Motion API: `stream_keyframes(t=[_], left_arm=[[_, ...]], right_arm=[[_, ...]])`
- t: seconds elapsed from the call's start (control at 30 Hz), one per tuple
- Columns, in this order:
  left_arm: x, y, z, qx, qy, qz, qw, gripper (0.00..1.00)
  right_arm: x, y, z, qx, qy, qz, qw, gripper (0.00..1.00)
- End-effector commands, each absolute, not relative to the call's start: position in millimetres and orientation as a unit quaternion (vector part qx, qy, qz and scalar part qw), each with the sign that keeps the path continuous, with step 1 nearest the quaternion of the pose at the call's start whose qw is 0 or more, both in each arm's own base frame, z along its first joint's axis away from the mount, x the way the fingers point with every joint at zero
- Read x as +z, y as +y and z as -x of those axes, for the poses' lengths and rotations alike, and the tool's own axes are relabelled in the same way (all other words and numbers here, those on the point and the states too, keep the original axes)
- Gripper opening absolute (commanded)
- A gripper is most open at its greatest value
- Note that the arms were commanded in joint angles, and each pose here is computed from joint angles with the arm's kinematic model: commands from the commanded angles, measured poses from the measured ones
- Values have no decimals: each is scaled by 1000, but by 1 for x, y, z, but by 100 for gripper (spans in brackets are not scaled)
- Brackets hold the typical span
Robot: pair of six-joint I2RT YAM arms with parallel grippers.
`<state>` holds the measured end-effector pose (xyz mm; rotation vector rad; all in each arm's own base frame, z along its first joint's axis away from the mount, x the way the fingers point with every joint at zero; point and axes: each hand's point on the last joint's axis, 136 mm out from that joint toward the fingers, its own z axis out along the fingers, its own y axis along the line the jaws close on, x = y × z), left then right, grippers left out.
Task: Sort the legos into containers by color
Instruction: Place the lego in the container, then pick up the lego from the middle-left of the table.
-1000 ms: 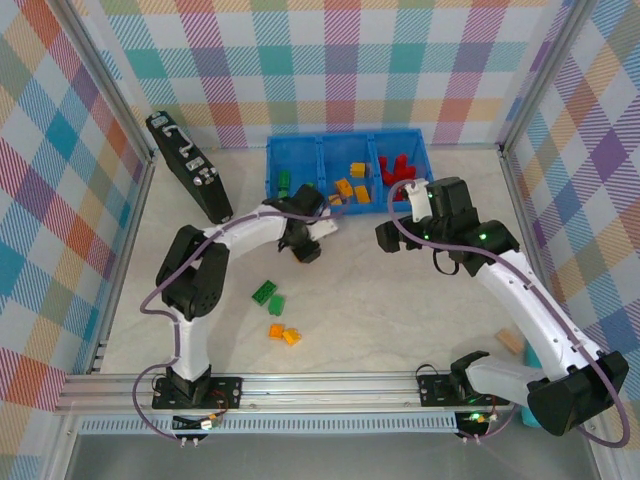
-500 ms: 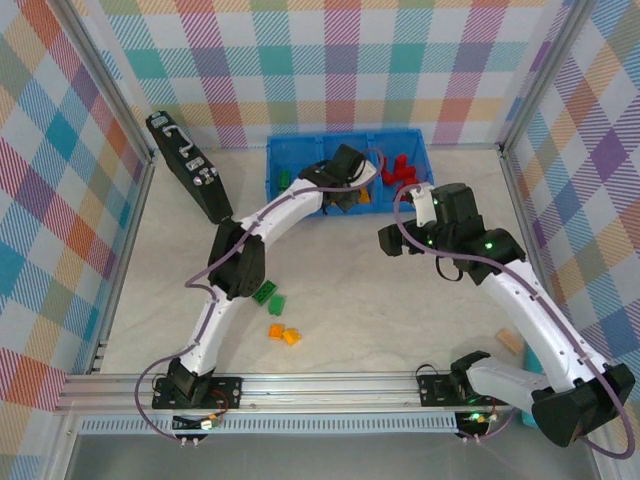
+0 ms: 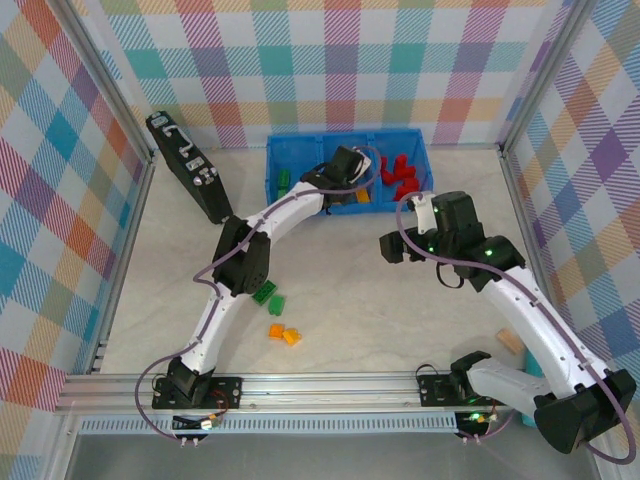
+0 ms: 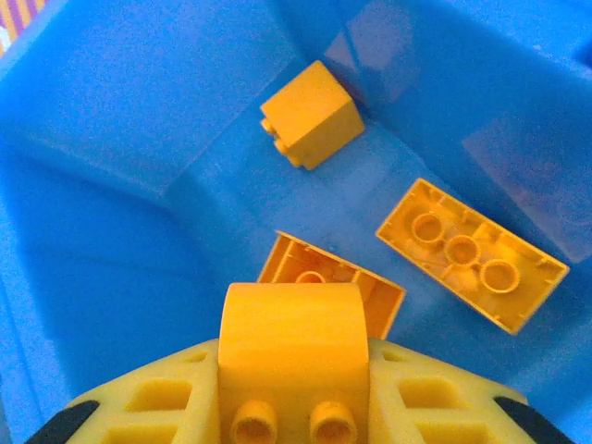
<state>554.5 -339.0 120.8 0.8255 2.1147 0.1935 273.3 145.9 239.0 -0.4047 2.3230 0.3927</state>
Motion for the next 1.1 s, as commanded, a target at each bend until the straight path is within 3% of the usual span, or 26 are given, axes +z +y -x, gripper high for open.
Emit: stream_keyframes(t=[0.0, 0.23, 0.37, 0.53, 0.77, 1.07], left_arm=[[138, -336, -565, 85, 833, -308, 452, 27], [140, -336, -566, 81, 829, -306, 461, 51], [166, -338, -566, 70, 814, -297, 494, 62], [218, -320, -544, 69, 807, -287, 512, 64], [272, -235, -445, 63, 859, -217, 460, 62], [193, -150, -279, 36, 954, -142, 263, 59]], right_arm=[[241, 151, -275, 171, 900, 151, 371, 99], [243, 150, -275, 169, 899, 151, 375, 99], [243, 147, -274, 163, 899, 152, 377, 99], [247, 147, -274, 162, 896, 158, 382, 99], [256, 147, -274, 157, 889, 174, 393, 99], [259, 158, -271, 186, 883, 187, 387, 99]])
